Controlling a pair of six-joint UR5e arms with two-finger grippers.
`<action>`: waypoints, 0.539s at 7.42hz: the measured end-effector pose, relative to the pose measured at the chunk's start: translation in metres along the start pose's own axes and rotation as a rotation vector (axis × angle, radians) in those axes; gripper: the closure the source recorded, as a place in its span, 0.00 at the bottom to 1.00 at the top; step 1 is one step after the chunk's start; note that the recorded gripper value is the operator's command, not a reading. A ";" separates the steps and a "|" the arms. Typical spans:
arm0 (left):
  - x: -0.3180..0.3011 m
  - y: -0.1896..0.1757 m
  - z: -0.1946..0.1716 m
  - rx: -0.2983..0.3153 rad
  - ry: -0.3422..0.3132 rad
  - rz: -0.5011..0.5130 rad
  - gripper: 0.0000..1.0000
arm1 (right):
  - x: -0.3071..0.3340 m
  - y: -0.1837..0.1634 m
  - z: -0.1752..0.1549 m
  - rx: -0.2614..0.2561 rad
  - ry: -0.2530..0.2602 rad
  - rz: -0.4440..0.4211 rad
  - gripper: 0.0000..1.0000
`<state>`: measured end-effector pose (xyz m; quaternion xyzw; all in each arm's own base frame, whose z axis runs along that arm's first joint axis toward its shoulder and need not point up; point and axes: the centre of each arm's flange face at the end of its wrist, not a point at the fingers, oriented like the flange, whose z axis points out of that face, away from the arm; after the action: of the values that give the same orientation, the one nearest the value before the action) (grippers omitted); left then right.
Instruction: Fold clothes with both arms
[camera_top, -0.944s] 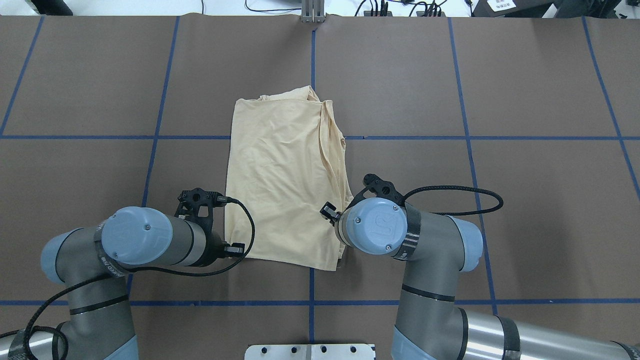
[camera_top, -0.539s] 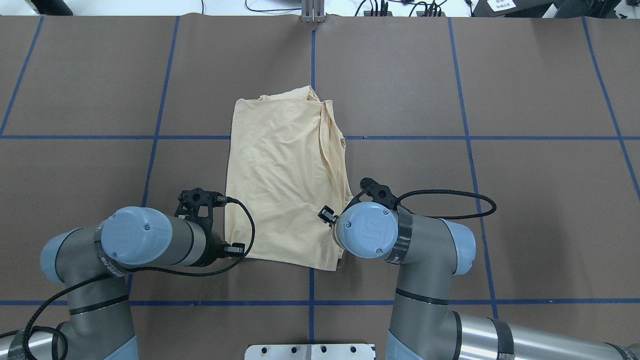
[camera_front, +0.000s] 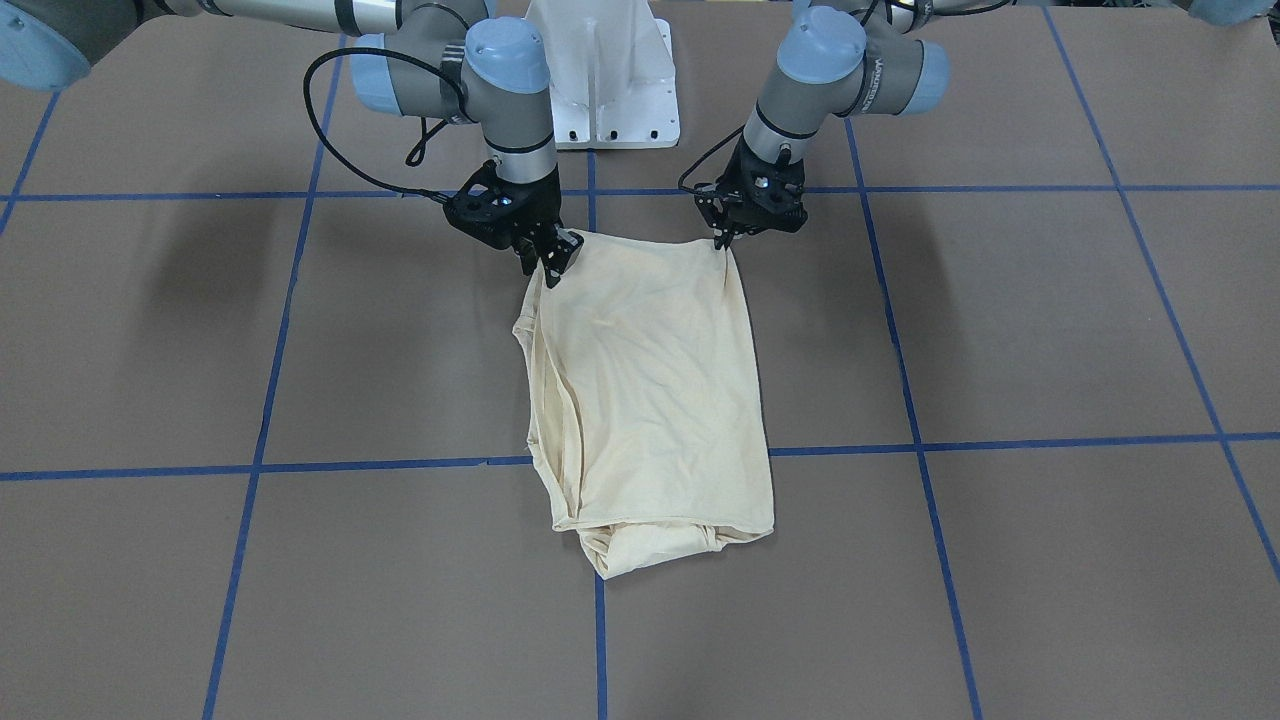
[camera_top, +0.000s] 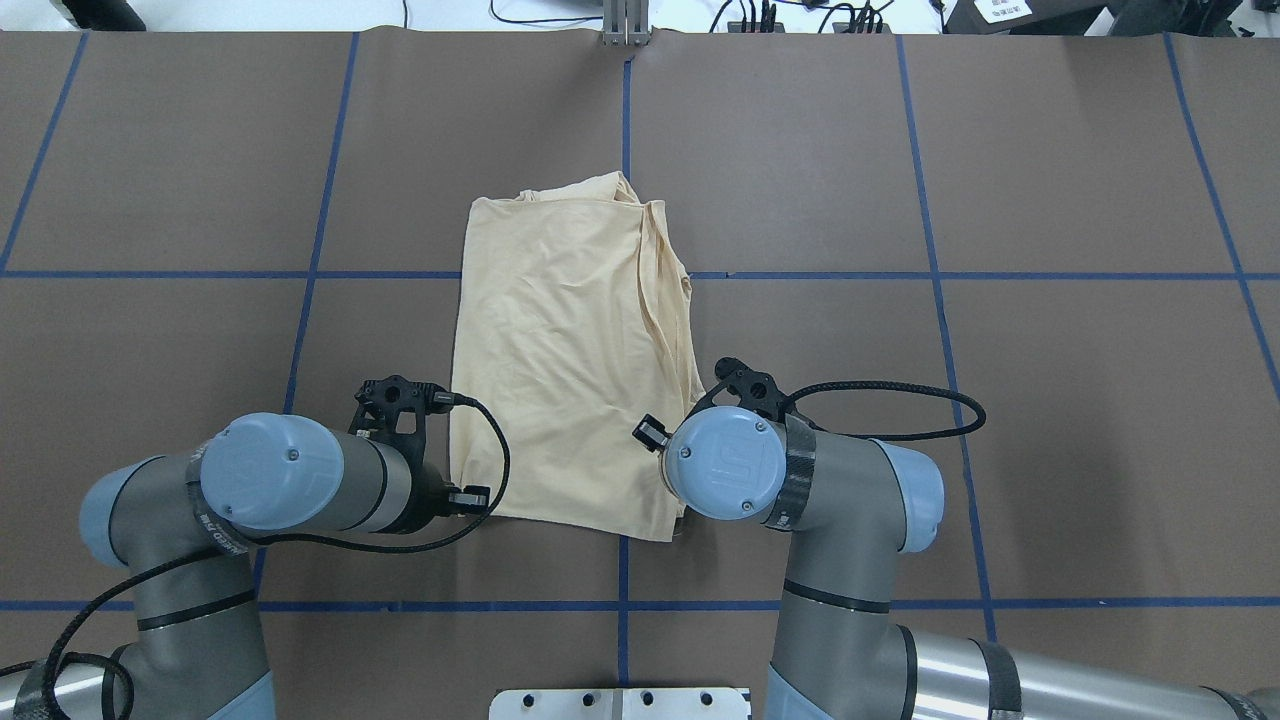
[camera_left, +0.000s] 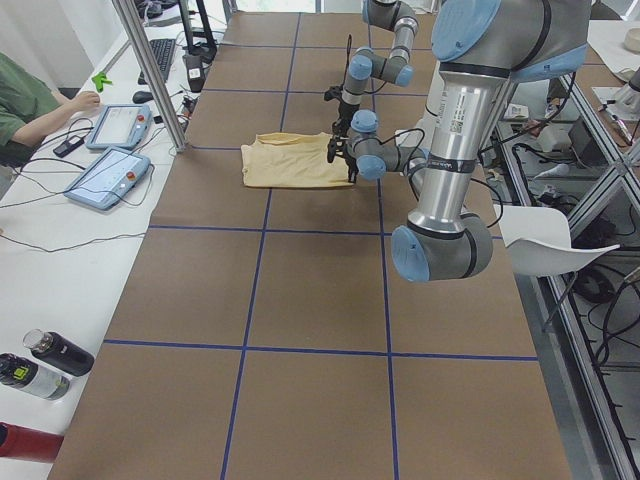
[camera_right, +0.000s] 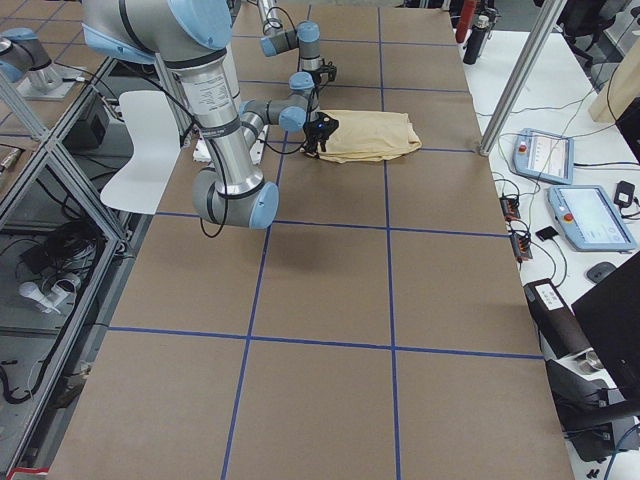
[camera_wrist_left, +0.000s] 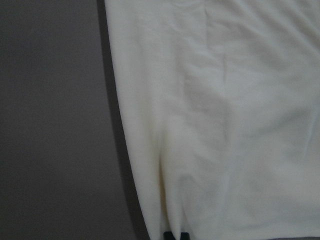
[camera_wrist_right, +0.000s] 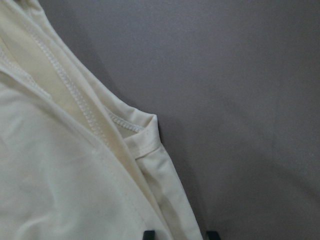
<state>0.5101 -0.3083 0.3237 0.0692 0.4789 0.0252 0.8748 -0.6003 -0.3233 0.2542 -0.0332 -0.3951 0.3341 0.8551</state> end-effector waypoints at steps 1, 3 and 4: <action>0.000 0.000 0.000 0.000 0.000 0.000 1.00 | 0.000 0.002 0.000 -0.001 0.000 -0.002 0.55; 0.000 0.000 0.000 0.000 0.000 0.000 1.00 | 0.001 0.003 0.001 -0.002 0.003 -0.003 0.54; 0.000 0.000 0.000 0.000 -0.001 0.000 1.00 | 0.002 0.004 0.002 -0.002 0.005 -0.004 0.53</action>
<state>0.5098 -0.3083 0.3242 0.0691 0.4786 0.0253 0.8749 -0.6027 -0.3193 0.2554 -0.0339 -0.3933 0.3317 0.8568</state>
